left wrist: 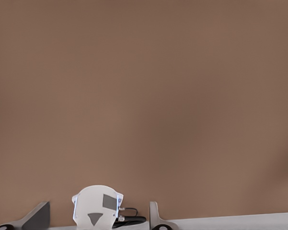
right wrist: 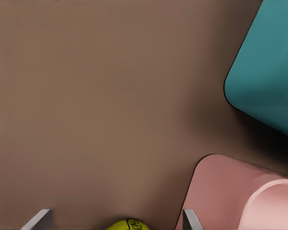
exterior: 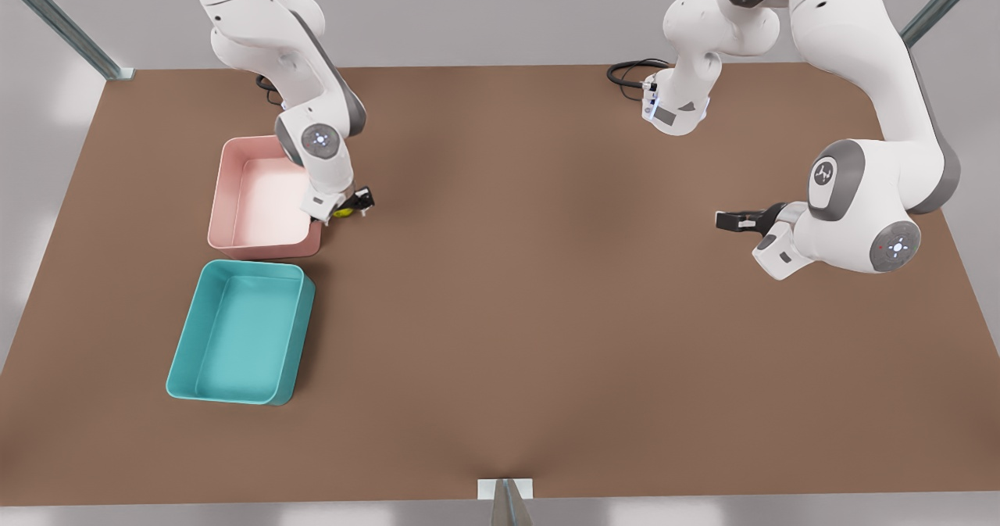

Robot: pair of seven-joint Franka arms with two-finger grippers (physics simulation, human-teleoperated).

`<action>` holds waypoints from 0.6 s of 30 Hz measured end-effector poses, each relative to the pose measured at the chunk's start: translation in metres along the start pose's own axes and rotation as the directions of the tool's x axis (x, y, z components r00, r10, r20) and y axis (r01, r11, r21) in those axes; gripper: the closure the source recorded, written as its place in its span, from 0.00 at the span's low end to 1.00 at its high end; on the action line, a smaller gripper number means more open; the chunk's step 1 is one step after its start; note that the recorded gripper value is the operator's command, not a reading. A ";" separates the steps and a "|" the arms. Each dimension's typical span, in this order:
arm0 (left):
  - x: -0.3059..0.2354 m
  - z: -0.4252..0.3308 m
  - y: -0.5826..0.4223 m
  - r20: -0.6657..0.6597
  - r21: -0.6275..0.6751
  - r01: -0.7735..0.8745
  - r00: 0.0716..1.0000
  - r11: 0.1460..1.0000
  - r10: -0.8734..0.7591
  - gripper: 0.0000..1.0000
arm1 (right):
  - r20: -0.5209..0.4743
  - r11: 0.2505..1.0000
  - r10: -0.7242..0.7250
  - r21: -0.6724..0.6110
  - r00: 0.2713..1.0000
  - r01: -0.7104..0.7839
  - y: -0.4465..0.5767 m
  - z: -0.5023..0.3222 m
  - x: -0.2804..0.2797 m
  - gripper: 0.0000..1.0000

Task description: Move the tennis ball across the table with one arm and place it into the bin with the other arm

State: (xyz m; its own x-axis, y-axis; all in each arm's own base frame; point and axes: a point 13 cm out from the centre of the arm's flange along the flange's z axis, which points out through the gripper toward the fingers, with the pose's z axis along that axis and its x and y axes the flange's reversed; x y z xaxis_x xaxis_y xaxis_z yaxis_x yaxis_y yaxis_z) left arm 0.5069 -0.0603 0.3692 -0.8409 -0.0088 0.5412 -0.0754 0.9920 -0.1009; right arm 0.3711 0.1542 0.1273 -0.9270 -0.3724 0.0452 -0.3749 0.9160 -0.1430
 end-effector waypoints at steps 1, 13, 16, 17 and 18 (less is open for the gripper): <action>0.000 0.000 0.000 -0.001 0.000 0.000 1.000 1.000 0.000 0.00 | 0.001 1.000 -0.027 0.002 1.000 0.027 0.005 -0.002 -0.001 0.00; 0.001 -0.001 -0.003 0.001 -0.001 0.002 1.000 1.000 -0.002 0.00 | -0.002 0.926 -0.377 0.008 0.926 0.377 -0.014 -0.007 -0.027 0.00; 0.007 -0.011 -0.047 0.028 -0.028 -0.081 0.996 0.996 0.082 0.00 | -0.002 0.883 -0.469 0.013 0.883 0.468 -0.022 -0.015 -0.038 0.00; 0.012 -0.011 -0.072 0.031 -0.043 -0.123 0.992 0.992 0.124 0.00 | -0.011 0.867 -0.499 0.010 0.867 0.499 -0.025 -0.014 -0.037 0.00; 0.016 -0.015 -0.088 0.042 -0.042 -0.146 0.988 0.988 0.148 0.00 | -0.021 0.850 -0.527 0.005 0.849 0.528 -0.027 -0.012 -0.033 0.00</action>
State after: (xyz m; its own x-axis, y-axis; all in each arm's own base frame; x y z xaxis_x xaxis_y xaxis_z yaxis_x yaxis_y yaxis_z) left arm 0.5083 -0.1460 0.3998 -0.8645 0.1326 0.4849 0.0706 0.9871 -0.1439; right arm 0.4122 0.1434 0.1411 -0.5899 -0.7962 0.1345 -0.8075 0.5809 -0.1028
